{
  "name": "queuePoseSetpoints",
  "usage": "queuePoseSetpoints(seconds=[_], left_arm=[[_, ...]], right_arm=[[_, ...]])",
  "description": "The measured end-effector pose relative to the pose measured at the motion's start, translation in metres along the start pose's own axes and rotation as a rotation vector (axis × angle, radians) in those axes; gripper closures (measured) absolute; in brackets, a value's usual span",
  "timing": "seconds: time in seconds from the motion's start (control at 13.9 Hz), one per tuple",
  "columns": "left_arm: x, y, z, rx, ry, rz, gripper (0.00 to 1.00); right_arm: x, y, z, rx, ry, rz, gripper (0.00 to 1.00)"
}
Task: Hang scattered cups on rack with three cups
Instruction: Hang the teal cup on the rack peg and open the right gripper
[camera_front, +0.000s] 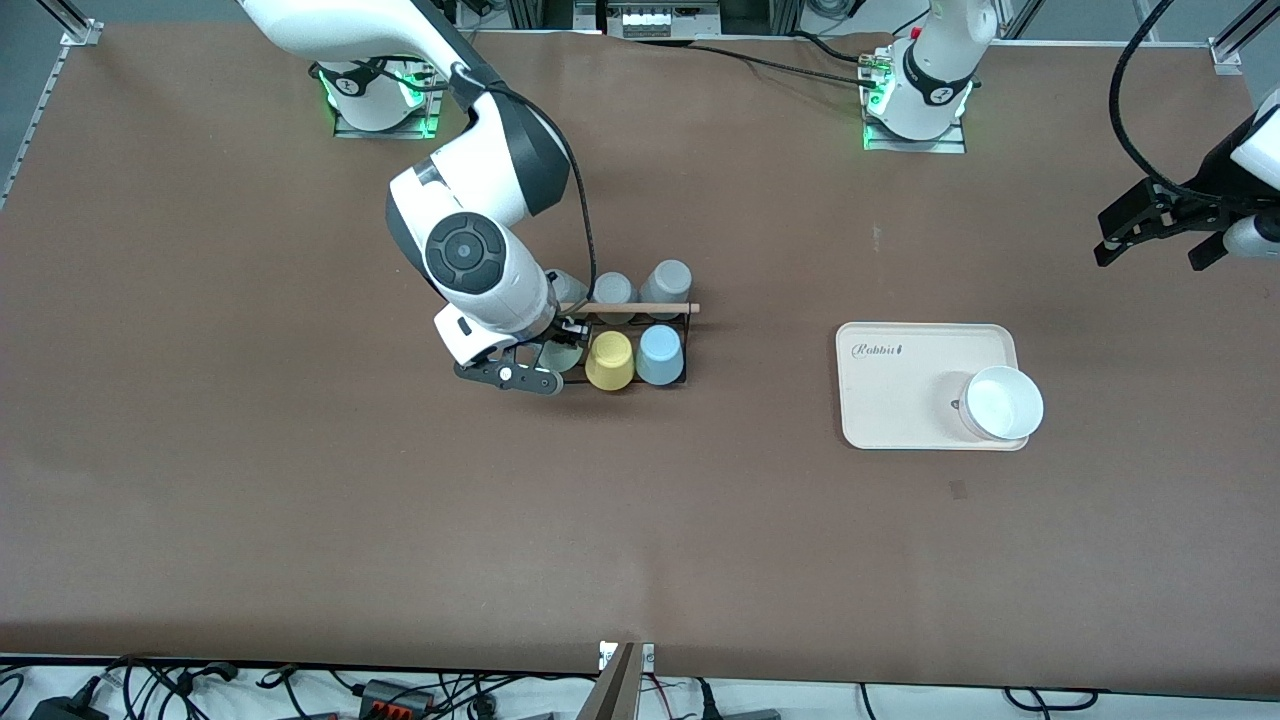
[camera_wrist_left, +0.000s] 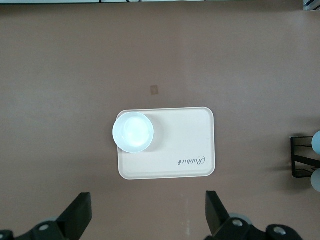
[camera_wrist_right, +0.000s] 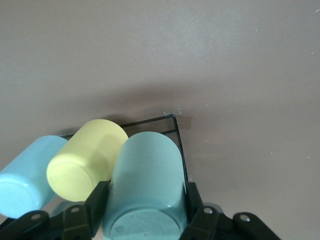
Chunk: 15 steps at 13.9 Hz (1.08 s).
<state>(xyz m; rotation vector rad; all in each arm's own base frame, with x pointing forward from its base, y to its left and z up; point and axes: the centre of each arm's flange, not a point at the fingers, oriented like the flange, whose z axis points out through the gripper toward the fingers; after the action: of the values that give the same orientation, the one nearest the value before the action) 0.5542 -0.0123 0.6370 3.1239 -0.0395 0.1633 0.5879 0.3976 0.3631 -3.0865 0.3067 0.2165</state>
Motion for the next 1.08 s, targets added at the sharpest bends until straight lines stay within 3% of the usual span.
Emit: queuePoseSetpoints(seconds=[0.93, 1.08], left_arm=[[0.0, 0.0, 0.0, 0.0, 0.001, -0.001, 0.0], [0.0, 0.0, 0.0, 0.0, 0.001, -0.001, 0.0]], right_arm=[[0.019, -0.002, 0.058, -0.002, -0.009, 0.017, 0.33], [0.025, 0.001, 0.051, 0.002, -0.001, 0.026, 0.18]])
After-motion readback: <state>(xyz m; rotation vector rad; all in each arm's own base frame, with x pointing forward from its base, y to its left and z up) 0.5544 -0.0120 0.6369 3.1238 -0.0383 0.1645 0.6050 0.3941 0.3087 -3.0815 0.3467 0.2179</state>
